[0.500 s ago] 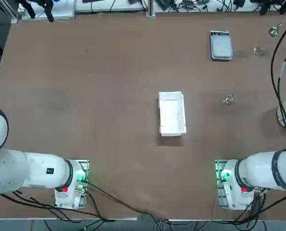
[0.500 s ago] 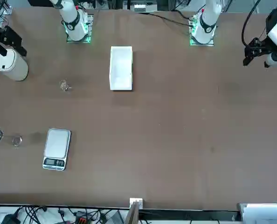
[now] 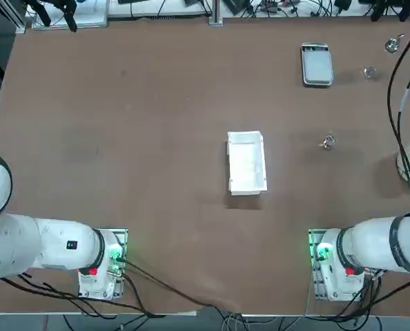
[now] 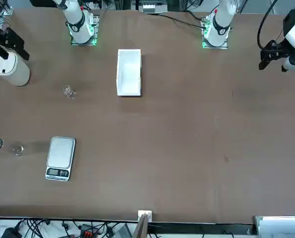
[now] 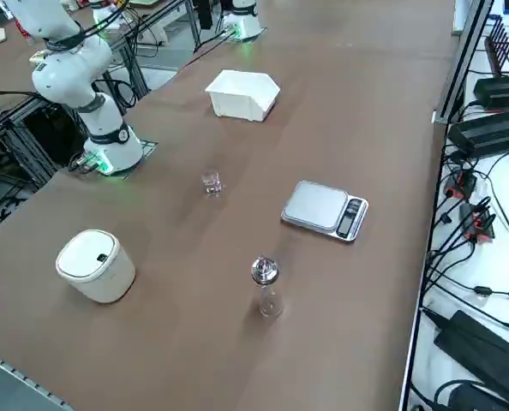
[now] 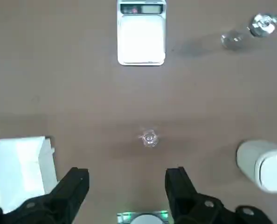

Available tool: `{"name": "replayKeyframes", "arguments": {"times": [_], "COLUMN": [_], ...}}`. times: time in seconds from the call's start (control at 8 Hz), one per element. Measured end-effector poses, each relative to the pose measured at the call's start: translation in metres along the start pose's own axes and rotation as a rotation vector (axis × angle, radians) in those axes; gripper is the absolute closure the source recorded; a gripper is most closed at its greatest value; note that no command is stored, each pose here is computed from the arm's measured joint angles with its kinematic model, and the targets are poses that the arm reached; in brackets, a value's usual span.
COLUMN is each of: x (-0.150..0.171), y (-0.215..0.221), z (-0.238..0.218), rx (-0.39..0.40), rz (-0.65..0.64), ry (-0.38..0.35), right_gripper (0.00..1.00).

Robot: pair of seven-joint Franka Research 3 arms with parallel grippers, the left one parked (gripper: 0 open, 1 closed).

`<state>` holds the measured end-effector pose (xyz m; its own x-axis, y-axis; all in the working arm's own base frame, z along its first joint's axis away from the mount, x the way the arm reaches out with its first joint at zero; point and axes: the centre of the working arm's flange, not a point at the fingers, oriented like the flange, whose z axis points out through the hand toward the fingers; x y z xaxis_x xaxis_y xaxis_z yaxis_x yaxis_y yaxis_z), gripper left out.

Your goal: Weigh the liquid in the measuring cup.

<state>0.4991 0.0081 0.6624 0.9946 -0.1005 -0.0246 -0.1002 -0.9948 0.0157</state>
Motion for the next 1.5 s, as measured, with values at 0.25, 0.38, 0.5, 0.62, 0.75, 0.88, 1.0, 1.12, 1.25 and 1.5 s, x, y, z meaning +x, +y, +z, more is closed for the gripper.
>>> {"name": "replayKeyframes", "arguments": {"times": [0.25, 0.38, 0.5, 0.62, 0.75, 0.88, 1.0, 1.12, 1.25, 1.5], "x": [0.004, 0.008, 0.012, 0.016, 0.017, 0.016, 0.012, 0.004, -0.002, -0.004], "y": [-0.038, -0.055, -0.069, -0.083, -0.098, -0.118, -0.136, -0.15, -0.158, -0.169], "z": [0.015, 0.029, 0.045, 0.066, 0.09, 0.121, 0.156, 0.192, 0.223, 0.274], "rx": [-0.046, -0.059, -0.078, -0.117, -0.167, -0.218, -0.269, -0.324, -0.376, -0.485], "rz": [0.118, 0.174, 0.237, 0.301, 0.359, 0.431, 0.512, 0.585, 0.659, 0.809], "ry": [-0.016, -0.031, -0.047, -0.058, -0.055, -0.037, -0.008, 0.018, 0.034, 0.075], "right_gripper": [0.0, 0.0, 0.0, 0.0, 0.0, 0.0, 0.0, 0.0, 0.0, 0.0]}}
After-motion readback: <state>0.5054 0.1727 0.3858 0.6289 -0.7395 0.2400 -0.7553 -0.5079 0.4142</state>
